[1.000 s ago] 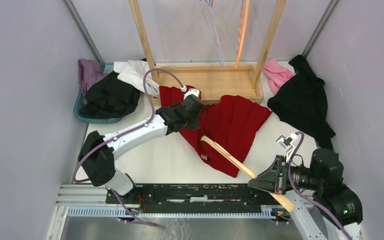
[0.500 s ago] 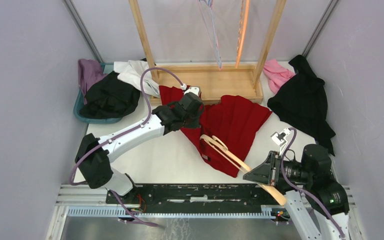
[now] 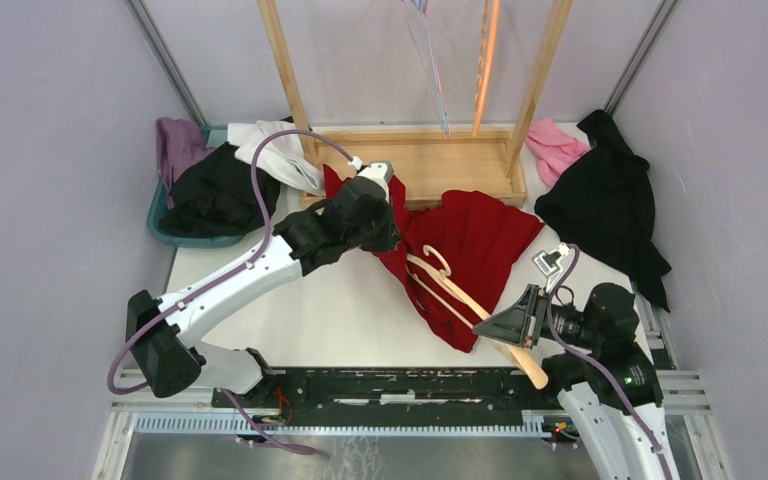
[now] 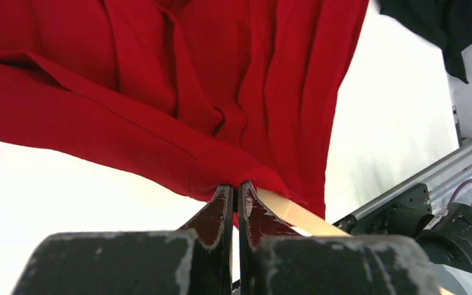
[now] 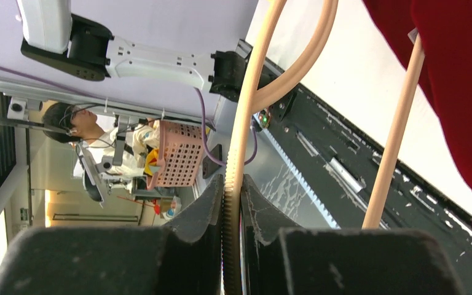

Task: Place the skirt on the hanger
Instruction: Hang the skirt on the hanger.

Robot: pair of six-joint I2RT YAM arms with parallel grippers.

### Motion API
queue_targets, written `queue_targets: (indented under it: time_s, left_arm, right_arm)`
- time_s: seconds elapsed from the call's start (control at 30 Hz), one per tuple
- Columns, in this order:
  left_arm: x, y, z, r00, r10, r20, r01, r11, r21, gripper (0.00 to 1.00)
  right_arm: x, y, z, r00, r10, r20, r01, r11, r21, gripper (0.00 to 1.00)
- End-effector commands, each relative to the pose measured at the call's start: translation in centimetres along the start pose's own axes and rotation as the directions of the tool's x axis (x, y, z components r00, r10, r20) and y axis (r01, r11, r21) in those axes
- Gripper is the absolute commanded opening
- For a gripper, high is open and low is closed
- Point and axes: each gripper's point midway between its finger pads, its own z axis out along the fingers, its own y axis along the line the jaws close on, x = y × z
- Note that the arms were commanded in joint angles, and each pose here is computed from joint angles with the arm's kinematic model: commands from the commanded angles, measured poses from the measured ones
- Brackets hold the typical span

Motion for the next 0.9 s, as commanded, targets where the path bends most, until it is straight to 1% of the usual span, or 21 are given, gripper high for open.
queue_targets:
  time_s: [0.0,0.17,0.3,0.5,0.7,0.87]
  left_arm:
    - [-3.3,-2.8,-2.4,0.996,-0.006,0.09,-0.006,0.992,0.128,0.03]
    - [-3.6,-3.4,-2.8,0.996,-0.006,0.091,-0.009,0.988,0.157,0.03]
    - [-3.8,-3.8,-3.1,0.996,0.002,0.088,-0.017,0.985,0.169,0.03]
    - [-4.5,-4.4,-3.2,0.996,0.013,0.089,-0.03,0.983,0.184,0.03]
    - [-4.6,-5.7,-3.0,0.997,0.012,0.074,-0.028,0.973,0.23,0.03]
    - [-4.4,-5.7,-2.9,0.998,0.01,0.067,-0.026,0.972,0.234,0.03]
  right_arm:
    - [-2.7,1.8,0.5,0.988,-0.096,0.117,0.106,0.991,-0.082,0.01]
    - [-4.1,0.9,1.2,0.975,-0.121,0.186,0.142,0.985,-0.1,0.01]
    - [-5.0,-0.2,2.1,0.967,-0.121,0.224,0.156,0.977,-0.145,0.01]
    - [-4.8,-1.7,3.3,0.965,-0.149,0.216,0.189,0.965,-0.18,0.01]
    - [-4.9,-2.1,4.9,0.958,-0.173,0.227,0.221,0.953,-0.206,0.01]
    - [-5.5,-1.9,6.4,0.949,-0.197,0.245,0.255,0.939,-0.231,0.01]
